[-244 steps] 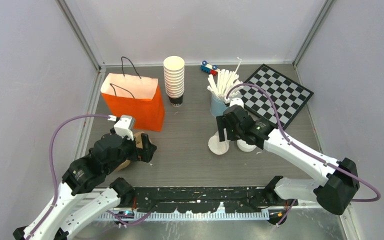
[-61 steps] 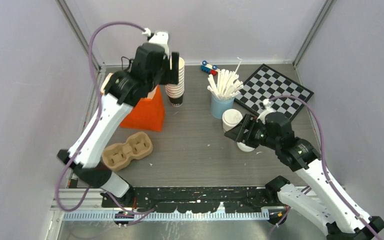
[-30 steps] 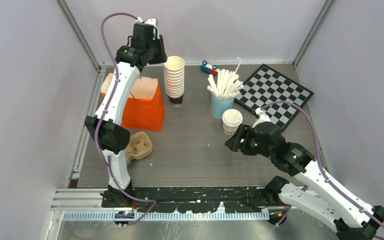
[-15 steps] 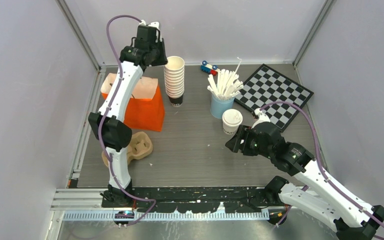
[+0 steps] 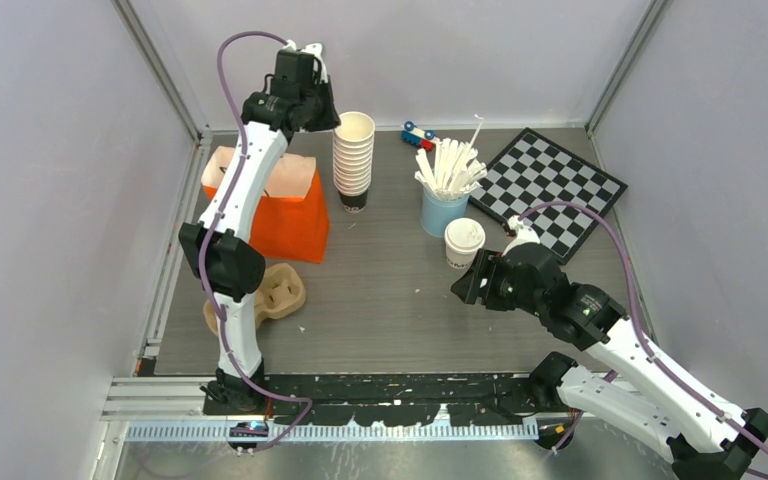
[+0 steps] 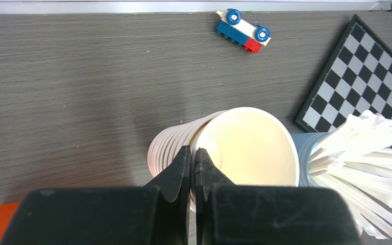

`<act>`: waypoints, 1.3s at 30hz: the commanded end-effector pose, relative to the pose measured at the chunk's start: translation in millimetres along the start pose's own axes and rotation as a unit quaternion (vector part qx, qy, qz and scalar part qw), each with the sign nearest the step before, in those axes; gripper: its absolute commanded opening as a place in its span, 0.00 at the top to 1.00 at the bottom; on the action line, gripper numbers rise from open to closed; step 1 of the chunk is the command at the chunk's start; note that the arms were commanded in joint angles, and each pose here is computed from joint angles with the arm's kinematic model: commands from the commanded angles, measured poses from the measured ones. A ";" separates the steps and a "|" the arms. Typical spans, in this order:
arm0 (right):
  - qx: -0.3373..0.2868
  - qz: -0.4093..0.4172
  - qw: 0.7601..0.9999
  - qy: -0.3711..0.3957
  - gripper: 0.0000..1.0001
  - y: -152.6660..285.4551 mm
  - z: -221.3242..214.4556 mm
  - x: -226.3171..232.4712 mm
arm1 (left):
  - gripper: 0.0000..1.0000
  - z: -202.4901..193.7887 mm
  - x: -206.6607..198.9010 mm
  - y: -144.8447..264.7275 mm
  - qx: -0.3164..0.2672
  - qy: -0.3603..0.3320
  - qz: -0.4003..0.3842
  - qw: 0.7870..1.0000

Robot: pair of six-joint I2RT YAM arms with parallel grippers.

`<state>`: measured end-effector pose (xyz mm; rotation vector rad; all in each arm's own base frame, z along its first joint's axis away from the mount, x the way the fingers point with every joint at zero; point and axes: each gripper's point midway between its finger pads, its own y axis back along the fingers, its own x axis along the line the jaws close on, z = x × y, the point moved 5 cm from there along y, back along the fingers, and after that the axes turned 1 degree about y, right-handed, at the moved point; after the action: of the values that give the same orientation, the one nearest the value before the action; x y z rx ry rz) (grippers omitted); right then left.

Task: Pack the takeout coffee

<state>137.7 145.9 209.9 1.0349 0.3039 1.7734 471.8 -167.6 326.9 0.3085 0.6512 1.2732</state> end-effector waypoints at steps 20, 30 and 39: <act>-0.044 -0.012 0.999 0.001 0.33 6.4 19.1 4.2 | 1.00 83.2 -43.9 110.4 -0.166 0.025 -0.105 0.980; -0.070 -0.158 0.985 0.021 0.31 -5.6 24.3 -33.9 | 1.00 72.3 -52.5 187.8 -0.187 0.020 -0.137 0.972; -0.104 -0.191 0.976 -0.005 0.30 2.3 23.9 -49.8 | 1.00 -43.7 -53.9 248.2 -0.082 -0.013 -0.187 0.979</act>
<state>156.4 111.0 188.9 0.8359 0.3836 1.4949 288.9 -149.6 472.9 -0.0181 0.5026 1.0482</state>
